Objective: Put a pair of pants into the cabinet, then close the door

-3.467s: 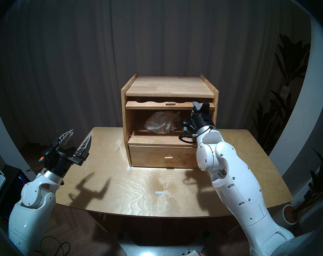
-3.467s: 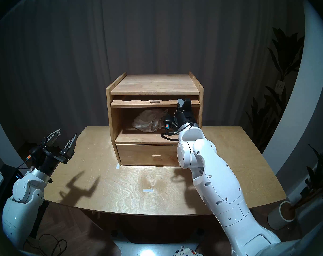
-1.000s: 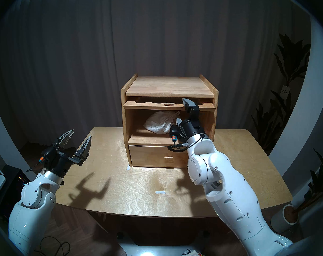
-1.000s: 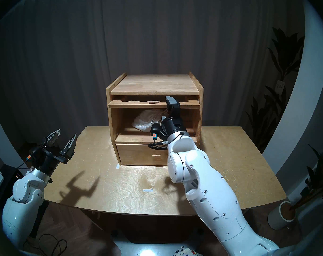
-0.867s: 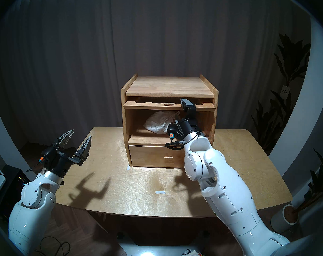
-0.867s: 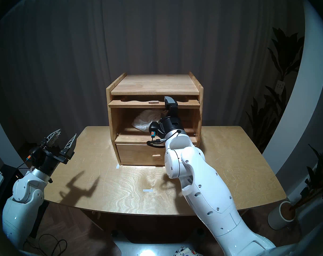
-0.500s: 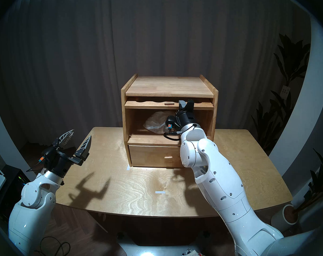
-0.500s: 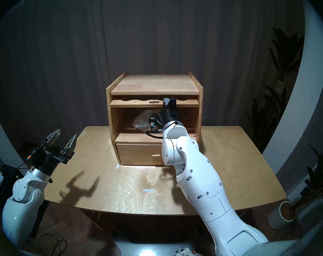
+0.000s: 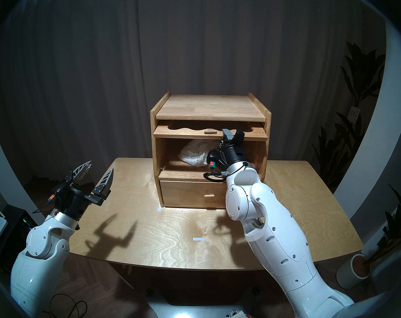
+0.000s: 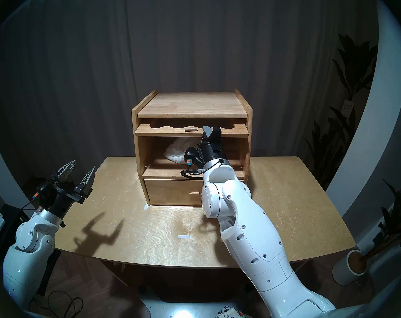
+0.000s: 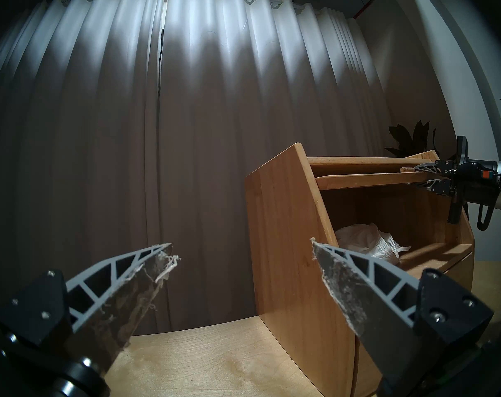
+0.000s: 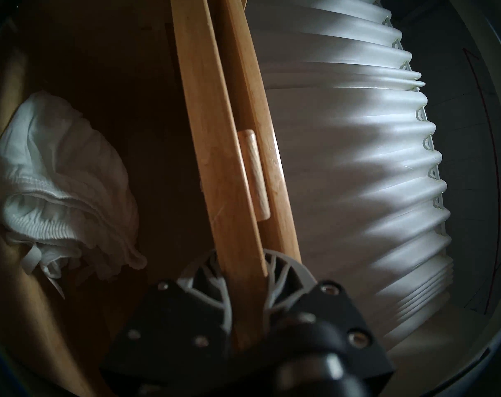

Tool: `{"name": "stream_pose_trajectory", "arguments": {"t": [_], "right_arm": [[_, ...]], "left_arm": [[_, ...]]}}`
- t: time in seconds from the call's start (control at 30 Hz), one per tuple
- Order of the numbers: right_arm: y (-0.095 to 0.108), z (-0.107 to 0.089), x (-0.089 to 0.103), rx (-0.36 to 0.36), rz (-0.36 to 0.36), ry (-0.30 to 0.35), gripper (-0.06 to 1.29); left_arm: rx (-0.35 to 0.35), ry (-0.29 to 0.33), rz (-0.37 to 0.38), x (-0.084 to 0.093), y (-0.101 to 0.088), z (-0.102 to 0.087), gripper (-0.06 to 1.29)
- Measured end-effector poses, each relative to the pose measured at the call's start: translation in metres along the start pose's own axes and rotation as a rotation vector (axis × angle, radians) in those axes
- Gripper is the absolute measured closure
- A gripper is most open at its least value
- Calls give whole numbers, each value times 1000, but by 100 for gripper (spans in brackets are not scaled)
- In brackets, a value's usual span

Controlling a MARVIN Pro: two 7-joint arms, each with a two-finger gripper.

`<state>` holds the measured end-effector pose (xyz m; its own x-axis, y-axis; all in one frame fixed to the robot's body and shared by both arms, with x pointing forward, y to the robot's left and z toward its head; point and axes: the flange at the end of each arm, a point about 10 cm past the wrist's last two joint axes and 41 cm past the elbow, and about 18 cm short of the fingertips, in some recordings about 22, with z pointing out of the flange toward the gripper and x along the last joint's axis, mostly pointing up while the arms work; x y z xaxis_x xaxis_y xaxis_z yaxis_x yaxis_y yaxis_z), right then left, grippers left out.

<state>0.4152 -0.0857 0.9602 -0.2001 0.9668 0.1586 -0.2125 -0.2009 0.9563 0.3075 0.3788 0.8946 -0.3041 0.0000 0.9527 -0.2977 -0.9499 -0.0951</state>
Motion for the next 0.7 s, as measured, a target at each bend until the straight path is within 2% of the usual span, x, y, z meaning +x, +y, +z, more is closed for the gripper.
{"name": "stream_pose_trajectory", "arguments": {"t": [0.27,0.7], "right_arm": [[5,-13,-15,-4,-19,-6,112],[8,-30,-16,13,-22,22,113]], "left_arm": [[0,0,0,0,0,0,-2],[0,0,0,0,0,0,-2]]}}
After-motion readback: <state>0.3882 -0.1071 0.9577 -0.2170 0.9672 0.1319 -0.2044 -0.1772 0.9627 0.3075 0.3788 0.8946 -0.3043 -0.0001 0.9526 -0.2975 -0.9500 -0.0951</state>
